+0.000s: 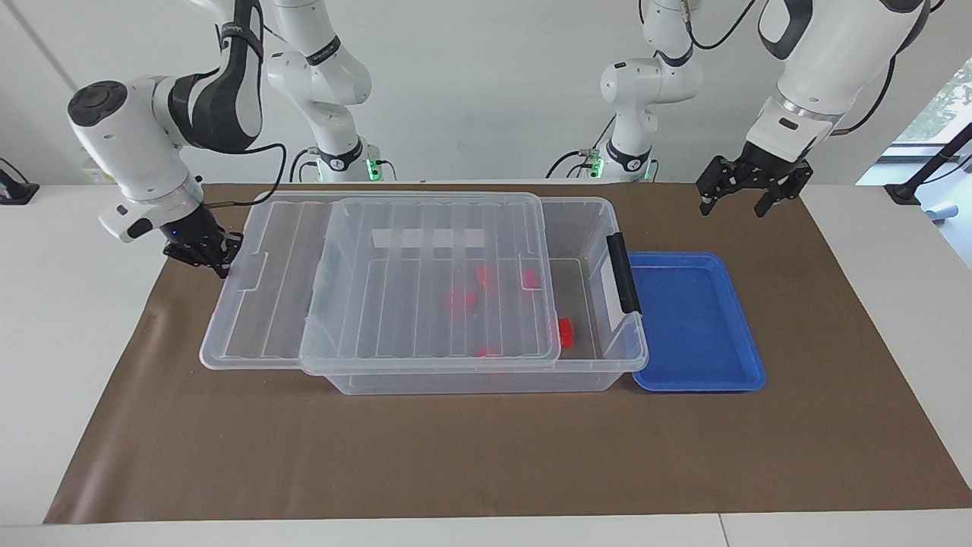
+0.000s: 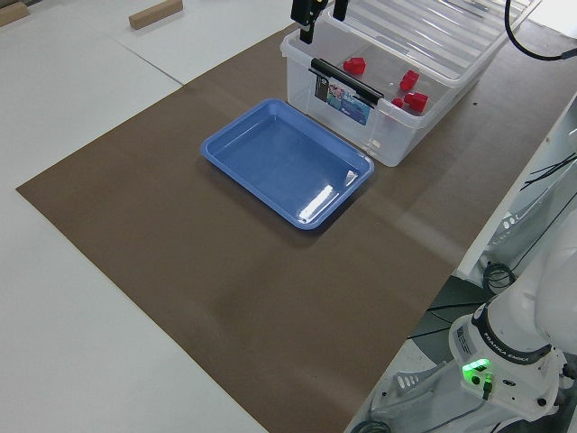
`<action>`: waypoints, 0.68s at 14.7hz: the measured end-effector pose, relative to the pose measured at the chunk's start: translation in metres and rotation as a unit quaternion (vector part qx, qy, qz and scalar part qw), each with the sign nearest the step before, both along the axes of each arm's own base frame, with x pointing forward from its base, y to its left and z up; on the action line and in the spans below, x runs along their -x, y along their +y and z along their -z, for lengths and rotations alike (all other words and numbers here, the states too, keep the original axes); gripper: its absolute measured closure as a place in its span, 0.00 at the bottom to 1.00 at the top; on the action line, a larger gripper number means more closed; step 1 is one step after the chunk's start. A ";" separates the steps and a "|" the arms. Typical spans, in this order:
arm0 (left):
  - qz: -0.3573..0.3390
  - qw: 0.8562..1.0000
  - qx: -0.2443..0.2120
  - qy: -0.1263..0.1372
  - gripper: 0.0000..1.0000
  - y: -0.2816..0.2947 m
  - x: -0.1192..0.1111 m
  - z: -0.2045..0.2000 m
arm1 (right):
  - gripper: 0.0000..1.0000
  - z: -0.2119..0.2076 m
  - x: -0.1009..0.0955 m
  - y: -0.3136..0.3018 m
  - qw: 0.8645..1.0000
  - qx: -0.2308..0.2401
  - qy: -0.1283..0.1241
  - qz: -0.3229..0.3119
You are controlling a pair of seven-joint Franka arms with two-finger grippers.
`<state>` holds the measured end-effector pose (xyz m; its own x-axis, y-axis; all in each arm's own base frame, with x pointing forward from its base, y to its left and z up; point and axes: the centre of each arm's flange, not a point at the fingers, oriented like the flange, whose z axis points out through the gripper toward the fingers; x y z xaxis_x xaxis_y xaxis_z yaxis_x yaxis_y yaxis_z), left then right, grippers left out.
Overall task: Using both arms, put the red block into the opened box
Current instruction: 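Withdraw the left gripper while the right gripper pushes the lid back, then slide the clear lid toward the blue tray with the right gripper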
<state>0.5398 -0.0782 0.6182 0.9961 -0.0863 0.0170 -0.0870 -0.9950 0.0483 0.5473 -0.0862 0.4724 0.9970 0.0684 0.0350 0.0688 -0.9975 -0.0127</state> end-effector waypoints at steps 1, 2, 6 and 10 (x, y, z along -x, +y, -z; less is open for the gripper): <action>0.000 1.000 0.000 0.001 0.00 0.000 0.000 0.001 | 0.99 0.000 -0.001 0.005 1.000 0.000 0.000 0.004; -0.001 1.000 0.000 0.001 0.00 0.001 0.000 0.001 | 0.99 0.000 -0.001 0.011 1.000 -0.001 0.001 0.009; -0.002 1.000 0.000 0.003 0.00 0.004 0.000 0.001 | 0.99 0.003 -0.003 0.034 1.000 -0.002 0.004 0.014; -0.009 1.000 0.000 0.002 0.00 0.013 -0.001 -0.001 | 0.99 0.007 -0.001 0.055 1.000 -0.003 0.010 0.029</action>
